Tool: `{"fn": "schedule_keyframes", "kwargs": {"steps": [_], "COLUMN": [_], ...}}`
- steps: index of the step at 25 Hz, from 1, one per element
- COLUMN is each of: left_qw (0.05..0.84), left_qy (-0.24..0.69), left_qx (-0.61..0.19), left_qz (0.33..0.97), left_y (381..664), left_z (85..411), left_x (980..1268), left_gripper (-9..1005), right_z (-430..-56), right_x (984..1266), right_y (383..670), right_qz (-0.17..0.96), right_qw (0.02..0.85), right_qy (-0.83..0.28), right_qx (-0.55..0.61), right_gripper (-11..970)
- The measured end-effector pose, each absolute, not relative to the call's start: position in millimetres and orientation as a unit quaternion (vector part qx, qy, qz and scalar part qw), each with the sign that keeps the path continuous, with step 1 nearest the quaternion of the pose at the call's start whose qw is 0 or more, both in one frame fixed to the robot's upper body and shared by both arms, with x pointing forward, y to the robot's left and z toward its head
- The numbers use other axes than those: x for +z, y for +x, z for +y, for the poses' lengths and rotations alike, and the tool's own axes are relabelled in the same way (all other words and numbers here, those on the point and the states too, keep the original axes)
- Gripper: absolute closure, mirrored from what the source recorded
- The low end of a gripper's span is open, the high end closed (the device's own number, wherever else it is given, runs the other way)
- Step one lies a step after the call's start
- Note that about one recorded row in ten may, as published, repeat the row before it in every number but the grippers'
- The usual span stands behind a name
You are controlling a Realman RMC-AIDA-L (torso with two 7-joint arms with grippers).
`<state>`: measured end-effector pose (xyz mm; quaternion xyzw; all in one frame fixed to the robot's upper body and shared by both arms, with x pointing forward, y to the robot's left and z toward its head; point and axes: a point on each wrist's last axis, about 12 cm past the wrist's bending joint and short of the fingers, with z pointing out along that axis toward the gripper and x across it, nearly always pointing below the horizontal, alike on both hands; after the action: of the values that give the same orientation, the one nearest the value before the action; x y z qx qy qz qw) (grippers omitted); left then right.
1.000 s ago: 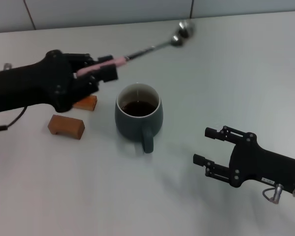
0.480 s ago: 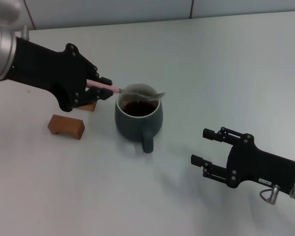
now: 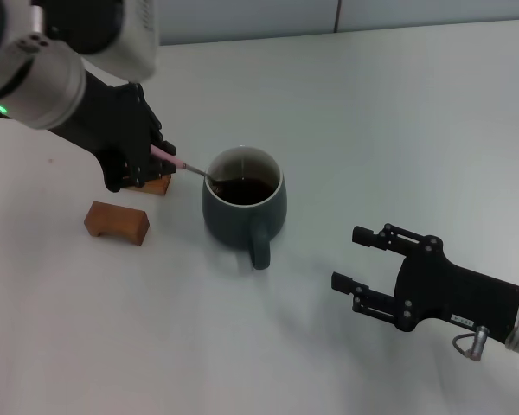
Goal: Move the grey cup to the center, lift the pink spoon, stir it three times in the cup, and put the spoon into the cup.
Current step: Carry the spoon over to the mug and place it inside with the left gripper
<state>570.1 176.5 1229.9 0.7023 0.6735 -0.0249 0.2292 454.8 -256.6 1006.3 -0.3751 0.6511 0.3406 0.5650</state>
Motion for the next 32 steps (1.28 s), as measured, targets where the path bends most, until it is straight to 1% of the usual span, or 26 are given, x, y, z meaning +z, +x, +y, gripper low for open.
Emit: {"fn": "schedule_keyframes", "kwargs": {"steps": [2, 3, 7, 8, 17, 23, 28, 32], "left_qw": [0.224, 0.213, 0.207, 0.202, 0.192, 0.188, 0.189, 0.202], "left_qy": [0.708, 0.719, 0.726, 0.731, 0.750, 0.760, 0.761, 0.763], "left_qx": [-0.019, -0.009, 0.000, 0.015, 0.038, 0.039, 0.039, 0.053], "left_qz": [0.670, 0.661, 0.656, 0.651, 0.632, 0.621, 0.619, 0.612], "left_y": [569.3, 567.2, 565.7, 565.4, 562.2, 557.2, 557.0, 560.6], "left_z": [171.9, 161.1, 152.4, 144.5, 123.1, 114.7, 113.7, 106.4], "left_x": [1228.9, 1227.3, 1225.9, 1223.5, 1222.6, 1222.0, 1222.6, 1221.3], "left_gripper": [864, 865, 865, 865, 865, 865, 865, 865], "right_z": [-256.8, -257.1, -257.7, -258.0, -258.1, -258.6, -258.5, -257.9], "right_x": [1006.4, 1006.6, 1007.0, 1007.2, 1006.6, 1006.0, 1005.8, 1005.7], "right_y": [454.8, 454.9, 455.0, 455.1, 453.7, 452.1, 451.8, 451.6], "right_qz": [0.651, 0.651, 0.650, 0.650, 0.650, 0.652, 0.652, 0.651], "right_qw": [0.565, 0.565, 0.566, 0.566, 0.566, 0.565, 0.565, 0.565], "right_qy": [-0.375, -0.376, -0.376, -0.376, -0.375, -0.373, -0.373, -0.372], "right_qx": [0.340, 0.340, 0.340, 0.340, 0.341, 0.342, 0.342, 0.343], "right_gripper": [274, 274, 274, 274, 275, 275, 274, 275]}}
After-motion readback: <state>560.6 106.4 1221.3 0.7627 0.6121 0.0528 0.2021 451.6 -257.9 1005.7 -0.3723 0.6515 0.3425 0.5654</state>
